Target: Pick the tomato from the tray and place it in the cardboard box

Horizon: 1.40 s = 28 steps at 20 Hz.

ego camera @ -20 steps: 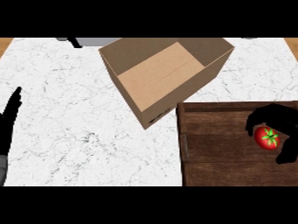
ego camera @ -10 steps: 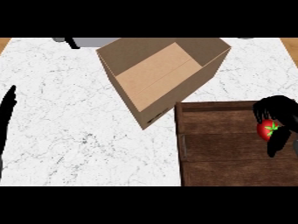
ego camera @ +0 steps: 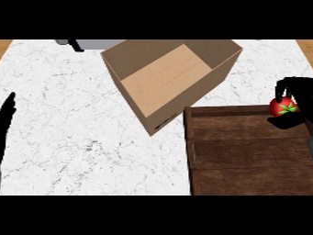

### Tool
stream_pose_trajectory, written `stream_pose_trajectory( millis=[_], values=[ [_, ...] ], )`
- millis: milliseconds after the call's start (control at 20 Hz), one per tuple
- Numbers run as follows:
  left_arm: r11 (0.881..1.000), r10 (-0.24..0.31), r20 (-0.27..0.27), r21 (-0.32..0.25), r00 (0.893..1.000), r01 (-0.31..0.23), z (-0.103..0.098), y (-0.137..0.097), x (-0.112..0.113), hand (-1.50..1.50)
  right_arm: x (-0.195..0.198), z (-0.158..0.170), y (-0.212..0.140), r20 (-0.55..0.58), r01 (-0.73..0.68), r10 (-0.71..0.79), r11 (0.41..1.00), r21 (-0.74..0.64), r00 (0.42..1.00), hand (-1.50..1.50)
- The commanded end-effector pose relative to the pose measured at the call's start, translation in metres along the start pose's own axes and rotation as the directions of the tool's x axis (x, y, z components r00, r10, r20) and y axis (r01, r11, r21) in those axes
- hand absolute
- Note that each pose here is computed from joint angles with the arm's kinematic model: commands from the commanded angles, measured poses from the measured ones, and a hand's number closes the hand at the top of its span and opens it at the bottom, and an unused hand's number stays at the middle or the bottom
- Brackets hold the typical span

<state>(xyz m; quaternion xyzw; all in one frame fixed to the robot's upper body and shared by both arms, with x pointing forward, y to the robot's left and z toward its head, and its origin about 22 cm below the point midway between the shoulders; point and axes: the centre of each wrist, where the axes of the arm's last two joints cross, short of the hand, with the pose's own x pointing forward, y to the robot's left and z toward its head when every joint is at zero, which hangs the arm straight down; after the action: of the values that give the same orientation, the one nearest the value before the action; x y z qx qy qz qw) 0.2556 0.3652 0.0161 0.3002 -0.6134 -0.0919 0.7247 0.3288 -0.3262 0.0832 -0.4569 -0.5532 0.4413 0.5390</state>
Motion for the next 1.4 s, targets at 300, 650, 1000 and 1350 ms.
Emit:
stream_pose_trajectory(
  millis=[300, 650, 1000, 1350],
  values=[
    [1.0, 0.002, -0.006, -0.009, 1.0, -0.002, 0.004, -0.016, 0.003, 0.0, 0.067, 0.008, -0.067, 0.204, 0.087, -0.039, 0.969, -0.233, 0.978, 1.5],
    [0.999, 0.002, 0.033, -0.032, 0.999, -0.001, 0.008, -0.014, 0.007, 0.0, 0.132, -0.03, -0.072, 0.281, 0.293, -0.242, 0.944, -0.152, 0.928, 1.5],
    [1.0, -0.003, 0.049, -0.01, 0.999, 0.004, 0.004, -0.018, 0.014, 0.0, 0.19, -0.07, -0.076, 0.238, 0.398, -0.362, 0.909, -0.124, 0.901, 1.5],
    [1.0, 0.003, 0.053, -0.025, 0.999, -0.001, -0.015, -0.019, 0.021, 0.0, 0.244, -0.111, -0.07, 0.181, 0.473, -0.456, 0.879, -0.061, 0.871, 1.5]
  ],
)
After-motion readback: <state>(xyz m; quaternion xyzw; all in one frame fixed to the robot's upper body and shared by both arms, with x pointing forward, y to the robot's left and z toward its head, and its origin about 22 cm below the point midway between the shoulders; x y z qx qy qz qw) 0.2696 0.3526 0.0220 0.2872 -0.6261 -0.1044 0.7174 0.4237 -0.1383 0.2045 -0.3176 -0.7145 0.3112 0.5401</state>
